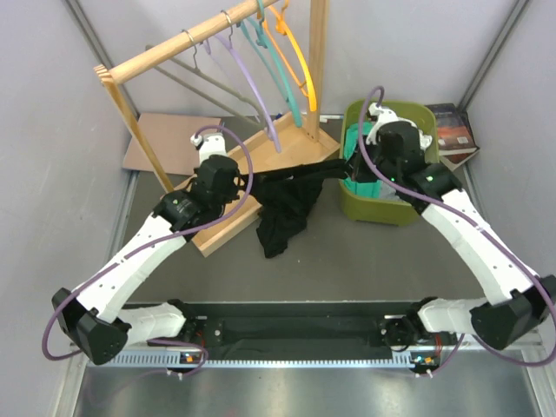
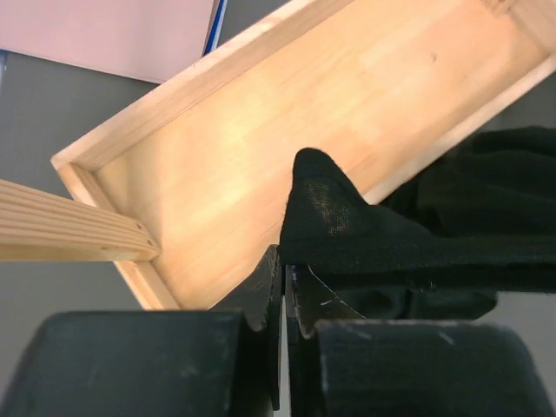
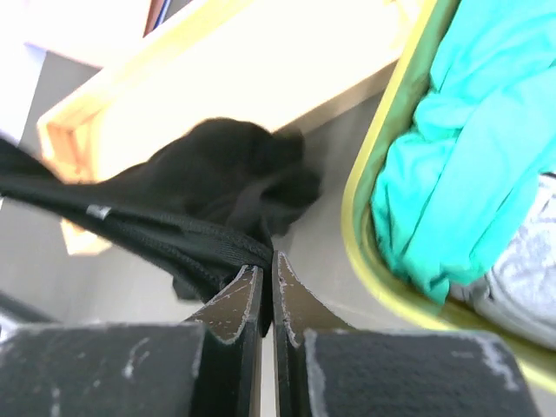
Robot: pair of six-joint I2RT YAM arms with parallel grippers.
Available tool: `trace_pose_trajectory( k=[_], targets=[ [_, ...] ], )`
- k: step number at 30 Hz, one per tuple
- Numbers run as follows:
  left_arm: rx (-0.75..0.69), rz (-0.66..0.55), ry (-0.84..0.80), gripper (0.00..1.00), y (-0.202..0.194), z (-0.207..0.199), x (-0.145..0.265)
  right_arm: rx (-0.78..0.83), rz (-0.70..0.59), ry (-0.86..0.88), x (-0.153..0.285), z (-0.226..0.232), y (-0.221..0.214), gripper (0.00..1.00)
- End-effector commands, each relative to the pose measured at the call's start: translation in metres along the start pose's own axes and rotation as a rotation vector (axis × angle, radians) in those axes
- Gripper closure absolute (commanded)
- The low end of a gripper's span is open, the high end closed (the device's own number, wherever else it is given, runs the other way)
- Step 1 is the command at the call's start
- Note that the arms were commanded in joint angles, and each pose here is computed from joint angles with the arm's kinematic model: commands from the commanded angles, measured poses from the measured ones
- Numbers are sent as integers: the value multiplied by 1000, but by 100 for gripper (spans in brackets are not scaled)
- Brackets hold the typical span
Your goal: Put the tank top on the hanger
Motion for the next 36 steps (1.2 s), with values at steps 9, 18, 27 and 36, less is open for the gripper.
trace_pose_trajectory(
  k=[9,18,27,36],
  targets=[
    [-44,273,-111,100,-81,-15,-26,-183,303,114,18,14,-151,93],
    [44,361,-161,1,-112,-28,-42,-72,260,95,12,10,-114,23],
    [154,319,-186,1,-101,10,-38,139,-35,-7,58,-6,6,9],
    [120,362,-260,1,-92,-7,-35,192,-347,25,99,-2,154,13]
  ],
)
Point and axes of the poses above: each gripper's point midway between its finger pads, its own x axis back along the fingers, its own z axis along the line the jaws close on, y = z × x, the point moved 2 cm from there along x, back along the fingers, and after that the axes turned 14 degrees about x, right-handed, at the moved point
